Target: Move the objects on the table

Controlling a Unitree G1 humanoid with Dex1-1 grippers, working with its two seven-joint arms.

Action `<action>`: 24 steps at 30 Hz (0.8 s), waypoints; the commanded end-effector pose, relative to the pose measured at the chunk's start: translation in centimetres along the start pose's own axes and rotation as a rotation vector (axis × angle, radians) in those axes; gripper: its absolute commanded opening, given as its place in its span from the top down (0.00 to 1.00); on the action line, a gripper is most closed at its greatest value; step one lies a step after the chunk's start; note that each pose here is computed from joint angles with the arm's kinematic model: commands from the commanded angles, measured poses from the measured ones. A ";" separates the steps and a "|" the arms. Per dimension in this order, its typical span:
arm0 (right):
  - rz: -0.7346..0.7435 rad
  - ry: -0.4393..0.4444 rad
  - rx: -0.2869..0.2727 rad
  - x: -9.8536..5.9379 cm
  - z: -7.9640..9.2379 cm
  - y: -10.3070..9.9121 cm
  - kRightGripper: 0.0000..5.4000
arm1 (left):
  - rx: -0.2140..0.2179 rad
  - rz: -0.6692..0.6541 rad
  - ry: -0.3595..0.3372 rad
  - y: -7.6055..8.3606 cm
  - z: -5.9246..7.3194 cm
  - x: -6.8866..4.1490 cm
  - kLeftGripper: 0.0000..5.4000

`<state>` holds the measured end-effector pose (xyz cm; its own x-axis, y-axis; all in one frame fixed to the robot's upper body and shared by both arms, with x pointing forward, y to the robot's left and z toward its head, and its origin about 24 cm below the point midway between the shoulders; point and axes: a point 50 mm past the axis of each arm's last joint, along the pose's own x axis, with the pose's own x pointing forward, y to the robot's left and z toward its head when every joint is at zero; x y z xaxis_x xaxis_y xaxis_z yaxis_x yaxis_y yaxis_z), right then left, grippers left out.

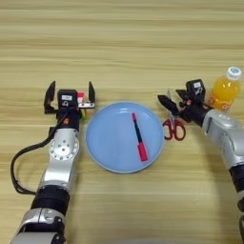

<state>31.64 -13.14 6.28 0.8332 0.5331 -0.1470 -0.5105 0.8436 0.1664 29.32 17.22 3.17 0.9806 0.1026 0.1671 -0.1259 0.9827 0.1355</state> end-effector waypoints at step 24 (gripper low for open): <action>-0.248 -0.488 -0.323 -4.4 9.8 -1.8 0.00 | 0.008 -0.008 -0.007 -0.2 0.1 0.2 0.00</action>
<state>30.86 -16.62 15.37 0.8912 0.3332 0.3079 -0.3217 0.9427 -0.0891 29.33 17.23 3.08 0.9812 0.1026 0.1632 -0.1255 0.9826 0.1367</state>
